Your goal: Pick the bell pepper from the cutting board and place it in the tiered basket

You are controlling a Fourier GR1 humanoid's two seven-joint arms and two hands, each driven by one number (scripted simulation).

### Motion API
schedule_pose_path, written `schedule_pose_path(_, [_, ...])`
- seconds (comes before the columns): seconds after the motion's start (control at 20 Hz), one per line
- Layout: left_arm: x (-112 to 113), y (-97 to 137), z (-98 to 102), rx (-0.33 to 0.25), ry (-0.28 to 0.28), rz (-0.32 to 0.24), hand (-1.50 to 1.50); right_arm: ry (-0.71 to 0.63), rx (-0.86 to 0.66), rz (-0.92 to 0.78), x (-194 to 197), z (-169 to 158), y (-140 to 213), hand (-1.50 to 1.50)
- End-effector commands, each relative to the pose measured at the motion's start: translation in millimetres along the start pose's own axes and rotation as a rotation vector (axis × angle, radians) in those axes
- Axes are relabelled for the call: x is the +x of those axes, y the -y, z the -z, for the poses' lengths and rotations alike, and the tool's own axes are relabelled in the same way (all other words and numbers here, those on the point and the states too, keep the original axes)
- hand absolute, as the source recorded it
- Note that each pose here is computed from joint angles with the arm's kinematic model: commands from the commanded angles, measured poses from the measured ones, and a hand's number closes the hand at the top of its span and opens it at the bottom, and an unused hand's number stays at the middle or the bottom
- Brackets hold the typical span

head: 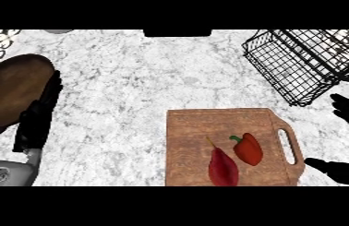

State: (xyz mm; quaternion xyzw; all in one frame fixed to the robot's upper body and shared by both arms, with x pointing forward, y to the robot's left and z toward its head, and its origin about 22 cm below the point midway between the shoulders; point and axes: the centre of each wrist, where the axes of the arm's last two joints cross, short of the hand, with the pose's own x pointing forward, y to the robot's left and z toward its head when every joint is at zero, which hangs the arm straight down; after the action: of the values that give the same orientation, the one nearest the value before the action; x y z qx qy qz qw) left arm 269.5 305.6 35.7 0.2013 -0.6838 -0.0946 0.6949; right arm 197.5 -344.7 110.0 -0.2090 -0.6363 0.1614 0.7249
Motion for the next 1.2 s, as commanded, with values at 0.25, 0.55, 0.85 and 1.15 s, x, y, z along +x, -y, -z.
schedule_pose_path(0.25, [-3,3,11,-0.033,0.016,-0.005,0.00,-0.139,0.252,-0.395,92,2,10,-1.50])
schedule_pose_path(0.55, [9,26,0,-0.028,0.026,0.001,0.00,-0.238,0.248,-0.388,115,20,-31,-1.50])
schedule_pose_path(0.85, [-2,13,8,-0.035,0.020,0.005,0.00,-0.348,0.337,-0.424,120,30,-63,-1.50])
schedule_pose_path(1.15, [5,15,10,-0.011,0.010,-0.001,0.00,-0.411,0.363,-0.497,106,47,-67,-1.50])
